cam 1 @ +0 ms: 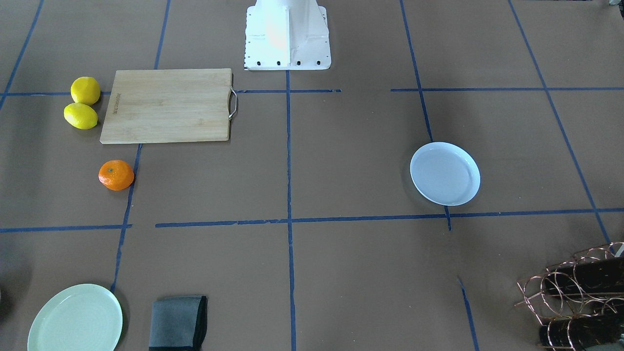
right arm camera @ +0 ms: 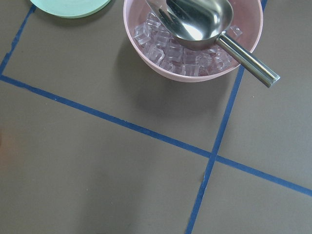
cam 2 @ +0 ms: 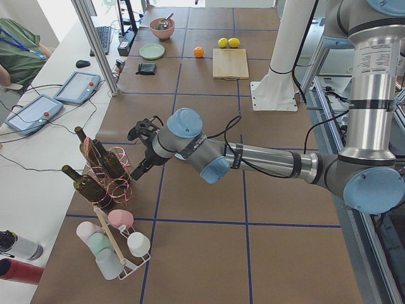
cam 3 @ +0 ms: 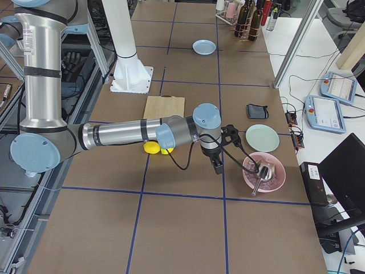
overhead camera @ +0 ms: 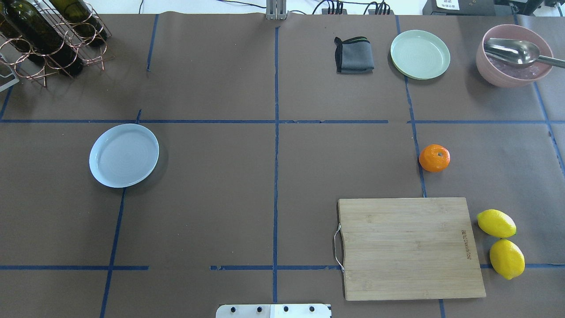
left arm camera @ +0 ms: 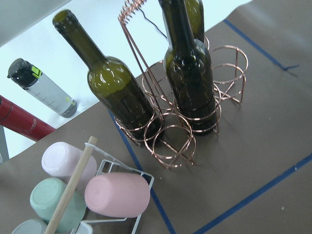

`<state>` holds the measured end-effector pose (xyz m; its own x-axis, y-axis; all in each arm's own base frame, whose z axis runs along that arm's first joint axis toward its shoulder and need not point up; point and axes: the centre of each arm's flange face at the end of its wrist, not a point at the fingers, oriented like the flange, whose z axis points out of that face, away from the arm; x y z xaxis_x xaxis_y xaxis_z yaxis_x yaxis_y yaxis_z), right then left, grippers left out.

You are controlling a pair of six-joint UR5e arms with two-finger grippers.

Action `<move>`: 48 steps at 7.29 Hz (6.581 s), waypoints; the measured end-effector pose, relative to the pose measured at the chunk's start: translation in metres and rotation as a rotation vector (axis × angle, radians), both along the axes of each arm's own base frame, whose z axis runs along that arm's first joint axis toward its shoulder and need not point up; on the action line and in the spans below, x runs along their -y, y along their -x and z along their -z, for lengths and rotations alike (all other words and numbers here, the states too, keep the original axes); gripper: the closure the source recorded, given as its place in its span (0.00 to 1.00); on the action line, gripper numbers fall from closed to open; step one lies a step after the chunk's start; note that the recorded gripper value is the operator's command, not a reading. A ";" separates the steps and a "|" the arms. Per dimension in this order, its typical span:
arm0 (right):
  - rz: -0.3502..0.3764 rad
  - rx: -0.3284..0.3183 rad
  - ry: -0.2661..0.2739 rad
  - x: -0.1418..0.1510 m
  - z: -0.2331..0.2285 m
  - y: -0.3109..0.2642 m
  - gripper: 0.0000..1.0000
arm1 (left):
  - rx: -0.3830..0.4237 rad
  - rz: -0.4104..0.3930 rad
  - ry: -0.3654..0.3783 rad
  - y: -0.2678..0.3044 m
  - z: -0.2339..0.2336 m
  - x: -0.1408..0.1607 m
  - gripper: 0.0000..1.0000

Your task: Pick orange to plate

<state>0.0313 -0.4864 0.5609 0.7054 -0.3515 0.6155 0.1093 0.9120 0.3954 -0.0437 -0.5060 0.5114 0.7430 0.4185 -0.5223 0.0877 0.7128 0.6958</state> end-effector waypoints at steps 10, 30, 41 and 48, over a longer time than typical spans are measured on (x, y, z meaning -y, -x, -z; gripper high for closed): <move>0.000 0.002 -0.008 -0.003 -0.006 0.000 0.00 | -0.260 0.226 0.512 -0.328 -0.028 -0.058 0.33; 0.004 0.011 0.000 -0.006 -0.009 0.000 0.00 | -0.414 0.141 0.579 -0.615 0.236 -0.055 0.00; 0.070 0.073 -0.043 0.012 0.031 0.041 0.00 | 0.085 -0.246 0.236 -0.082 0.006 0.016 0.00; 0.030 -0.012 0.078 0.057 0.134 0.246 0.00 | 0.076 -0.216 0.618 0.065 -0.166 -0.093 0.00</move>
